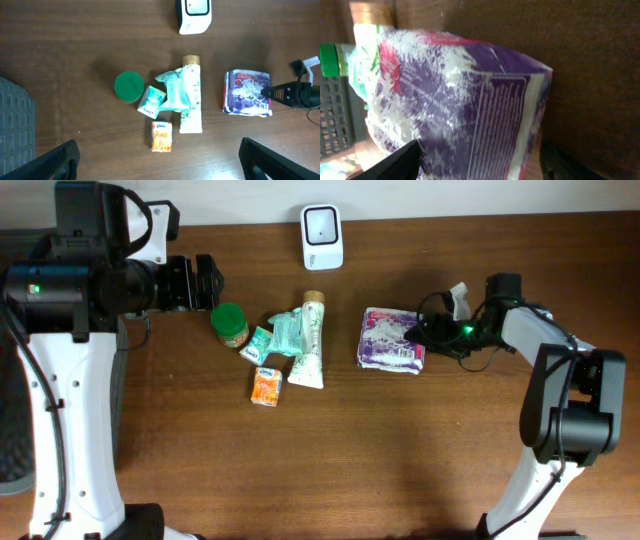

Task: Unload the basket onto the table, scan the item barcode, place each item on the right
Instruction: 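Lift the package with the right gripper toward the scanner, then hold the package barcode in front of the scanner with the right gripper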

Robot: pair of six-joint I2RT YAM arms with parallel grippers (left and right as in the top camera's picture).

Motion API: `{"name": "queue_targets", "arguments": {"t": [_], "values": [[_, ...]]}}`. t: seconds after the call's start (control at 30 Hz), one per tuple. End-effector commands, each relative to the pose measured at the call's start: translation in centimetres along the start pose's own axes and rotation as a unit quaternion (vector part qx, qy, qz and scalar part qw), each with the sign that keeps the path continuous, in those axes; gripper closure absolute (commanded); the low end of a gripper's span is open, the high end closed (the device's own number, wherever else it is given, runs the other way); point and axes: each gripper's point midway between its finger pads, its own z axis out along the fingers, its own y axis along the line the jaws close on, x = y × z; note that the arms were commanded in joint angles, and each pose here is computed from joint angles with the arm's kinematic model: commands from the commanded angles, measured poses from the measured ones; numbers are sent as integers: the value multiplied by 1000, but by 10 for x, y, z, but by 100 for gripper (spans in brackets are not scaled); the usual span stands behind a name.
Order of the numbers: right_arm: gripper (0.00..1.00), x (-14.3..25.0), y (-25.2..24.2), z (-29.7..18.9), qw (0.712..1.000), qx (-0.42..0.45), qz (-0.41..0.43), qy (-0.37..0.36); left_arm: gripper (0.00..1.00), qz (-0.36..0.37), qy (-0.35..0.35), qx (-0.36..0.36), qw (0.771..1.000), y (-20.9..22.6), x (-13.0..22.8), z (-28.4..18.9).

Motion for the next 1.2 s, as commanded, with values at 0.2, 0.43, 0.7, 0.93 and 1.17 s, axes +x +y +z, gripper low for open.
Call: {"name": "queue_targets", "arguments": {"t": [0.2, 0.43, 0.7, 0.93, 1.17], "values": [[96, -19, 48, 2, 999, -33, -11, 14, 1, -3, -3, 1, 1000, 0, -2, 0], [96, -87, 214, -65, 959, -96, -241, -114, 1, -3, -3, 1, 1000, 0, -2, 0], [96, -78, 314, -85, 898, -179, -367, -163, 1, -3, -3, 1, 1000, 0, -1, -1], [96, -88, 300, -61, 945, -95, -260, -174, 1, -3, -3, 1, 1000, 0, -2, -1], [96, -83, 295, -57, 951, -86, -249, -163, 1, -3, -3, 1, 1000, 0, -2, -1]]}}
